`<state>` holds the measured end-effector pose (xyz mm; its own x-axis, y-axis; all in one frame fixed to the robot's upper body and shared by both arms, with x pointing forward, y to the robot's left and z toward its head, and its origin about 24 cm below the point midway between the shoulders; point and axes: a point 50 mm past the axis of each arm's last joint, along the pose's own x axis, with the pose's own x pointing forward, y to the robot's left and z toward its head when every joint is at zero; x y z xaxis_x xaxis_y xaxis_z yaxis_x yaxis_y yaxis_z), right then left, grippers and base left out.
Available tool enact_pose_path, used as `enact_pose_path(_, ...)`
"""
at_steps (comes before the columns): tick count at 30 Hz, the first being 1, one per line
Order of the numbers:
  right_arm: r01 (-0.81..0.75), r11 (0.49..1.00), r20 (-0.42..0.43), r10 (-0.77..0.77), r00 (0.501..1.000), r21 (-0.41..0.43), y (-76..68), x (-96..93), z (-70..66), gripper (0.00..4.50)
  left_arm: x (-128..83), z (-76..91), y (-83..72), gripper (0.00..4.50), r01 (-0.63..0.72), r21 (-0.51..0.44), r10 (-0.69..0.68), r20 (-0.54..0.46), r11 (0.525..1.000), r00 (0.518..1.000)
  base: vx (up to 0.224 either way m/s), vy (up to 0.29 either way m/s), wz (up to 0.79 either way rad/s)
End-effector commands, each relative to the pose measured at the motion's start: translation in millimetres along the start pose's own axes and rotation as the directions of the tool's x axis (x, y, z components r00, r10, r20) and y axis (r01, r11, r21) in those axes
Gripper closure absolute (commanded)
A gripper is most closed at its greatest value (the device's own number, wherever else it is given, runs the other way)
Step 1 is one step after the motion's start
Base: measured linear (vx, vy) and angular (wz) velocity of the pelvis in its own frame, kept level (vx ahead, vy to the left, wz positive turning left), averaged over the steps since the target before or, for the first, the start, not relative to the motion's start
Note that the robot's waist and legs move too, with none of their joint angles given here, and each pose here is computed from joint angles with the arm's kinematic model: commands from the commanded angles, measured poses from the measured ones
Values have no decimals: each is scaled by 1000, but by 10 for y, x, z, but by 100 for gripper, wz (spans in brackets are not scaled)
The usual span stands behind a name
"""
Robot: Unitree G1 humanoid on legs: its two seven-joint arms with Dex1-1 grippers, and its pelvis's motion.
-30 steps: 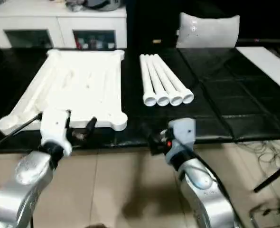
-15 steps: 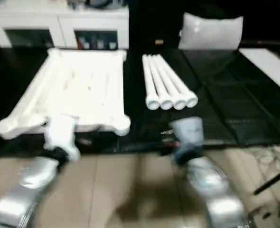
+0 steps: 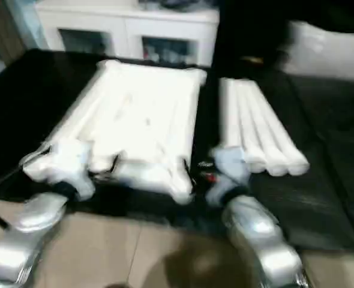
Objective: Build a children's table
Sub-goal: Move to table
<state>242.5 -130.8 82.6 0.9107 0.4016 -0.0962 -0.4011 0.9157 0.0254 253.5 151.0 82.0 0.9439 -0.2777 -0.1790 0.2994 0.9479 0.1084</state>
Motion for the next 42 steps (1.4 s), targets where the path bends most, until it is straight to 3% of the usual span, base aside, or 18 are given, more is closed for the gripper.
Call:
enact_pose_path(1, 32, 999, 7, -32, 999, -26, -70, -43, 23, 0, 45, 57, -114, 12, 95, -8, -95, 26, 995, 995, 166, -3, 1)
enact_pose_path(10, 106, 994, 14, -106, 994, -4, -99, -161, 54, 0, 120, 74, -247, 12, 178, -33, -177, 40, 983, 983, 154, -26, -27)
enact_pose_path(13, 115, 993, 17, -115, 993, 5, -97, -199, 68, 0, 111, 24, -243, 12, 164, -48, -163, 30, 985, 986, 94, 101, -36)
enact_pose_path(14, 120, 992, 21, -120, 993, -31, -113, -213, 79, 0, 105, -15, -220, 12, 142, -45, -142, 16, 989, 990, 115, 35, 7)
enact_pose_path(16, 74, 997, 13, -74, 997, -19, -91, -199, 64, 0, 96, -15, -204, 12, 141, -36, -140, 23, 989, 990, 101, 9, 1)
enact_pose_path(19, 122, 992, -3, -122, 993, -33, -134, -187, 39, 0, 83, -12, -187, 12, 129, -17, -129, 33, 991, 991, 0, 0, 0)
enact_pose_path(24, 53, 998, -64, -51, 997, 26, -73, -130, -5, 0, 17, 21, -112, 12, 84, -45, -82, 49, 995, 995, -34, -6, 4)
enact_pose_path(30, -85, 996, -76, 83, 994, -25, -8, -123, -41, 0, -39, -14, -184, 12, 227, -13, -226, 40, 974, 973, -34, -5, 4)
enact_pose_path(33, -209, 972, -104, 199, 975, -105, -27, -140, -6, 0, -59, 19, -259, 12, 436, 43, -436, 2, 899, 900, 0, 0, 0)
enact_pose_path(37, -351, 919, -172, 322, 931, -181, -161, -281, 36, 0, -138, 39, -320, 46, 679, 117, -674, -79, 725, 734, 0, 0, 0)
enact_pose_path(39, -390, 899, -191, 354, 915, -199, -197, -346, 57, 0, -169, 51, -320, 51, 734, 150, -729, -93, 663, 678, 0, 0, 0)
enact_pose_path(41, -449, 869, -231, 402, 886, -209, -214, -431, 59, 0, -198, 32, -308, 90, 795, 167, -781, -157, 583, 605, 0, 0, 0)
enact_pose_path(42, -449, 869, -231, 402, 886, -209, -214, -431, 59, 0, -198, 32, -308, 94, 795, 167, -781, -157, 583, 605, 0, 0, 0)
